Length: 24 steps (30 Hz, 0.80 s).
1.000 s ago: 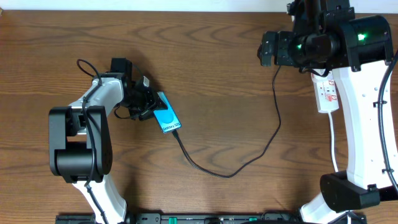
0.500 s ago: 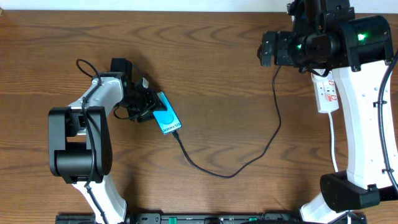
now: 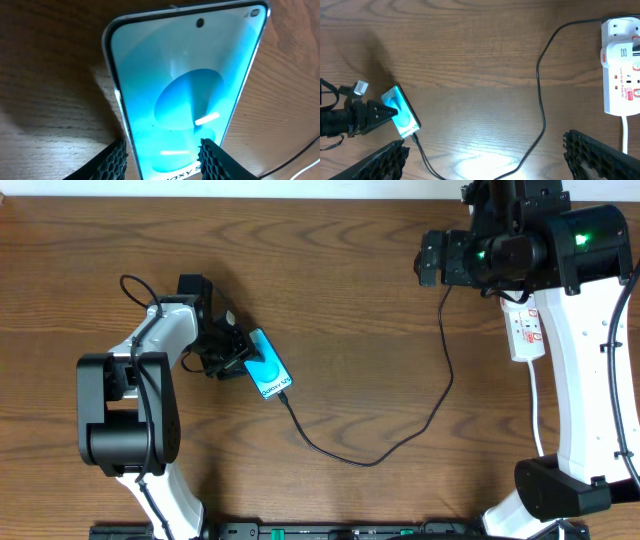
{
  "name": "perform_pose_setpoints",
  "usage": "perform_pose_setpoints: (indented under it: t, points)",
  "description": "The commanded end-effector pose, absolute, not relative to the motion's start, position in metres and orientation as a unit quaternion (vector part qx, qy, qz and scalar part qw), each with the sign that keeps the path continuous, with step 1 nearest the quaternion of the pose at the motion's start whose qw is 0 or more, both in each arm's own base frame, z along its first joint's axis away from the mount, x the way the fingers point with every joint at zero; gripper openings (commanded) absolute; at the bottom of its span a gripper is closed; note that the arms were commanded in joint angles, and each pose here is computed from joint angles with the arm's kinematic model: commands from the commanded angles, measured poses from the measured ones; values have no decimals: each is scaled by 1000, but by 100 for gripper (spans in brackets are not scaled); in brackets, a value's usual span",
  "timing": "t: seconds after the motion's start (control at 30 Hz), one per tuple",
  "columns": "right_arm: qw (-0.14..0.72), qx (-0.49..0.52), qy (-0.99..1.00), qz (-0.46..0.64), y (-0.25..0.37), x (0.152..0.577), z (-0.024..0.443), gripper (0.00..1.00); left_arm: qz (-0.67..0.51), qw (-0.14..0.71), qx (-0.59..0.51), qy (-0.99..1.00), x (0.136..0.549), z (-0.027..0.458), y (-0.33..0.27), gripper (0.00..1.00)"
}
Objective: Plug charger to phone and switch on socket
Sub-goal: 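Open the left gripper and lift it away from the phone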
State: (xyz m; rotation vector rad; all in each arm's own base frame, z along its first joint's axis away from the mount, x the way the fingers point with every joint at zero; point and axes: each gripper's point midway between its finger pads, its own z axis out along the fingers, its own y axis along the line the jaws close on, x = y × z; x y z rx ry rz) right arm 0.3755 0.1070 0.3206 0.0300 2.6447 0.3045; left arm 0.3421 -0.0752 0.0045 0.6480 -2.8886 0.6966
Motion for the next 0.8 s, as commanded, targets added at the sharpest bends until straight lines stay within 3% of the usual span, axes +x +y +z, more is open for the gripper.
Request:
perform_pose_setpoints:
  t: [0.0,0.2,0.33,0.43,0.57,0.77]
  points:
    - [234,4,966,106,109,375,318,99,155,75,224,-959,324,-23,-54,50]
    - [234,4,966,106,109,375,318,99,162,71,223,-959,326,-18,-56,50]
    - [235,3,966,104,108,375,318,99,171,24,208,-963,341,12,-55,53]
    - [236,3,966,102,108,376,318,99,184,-35,197,-962,356,53,-55,57]
    - [238,6,967,94,104,377,318,99,207,-129,176,-954,366,121,-57,70]
    - [246,18,967,64,91,380,318,99,242,-289,134,-916,345,239,-61,89]
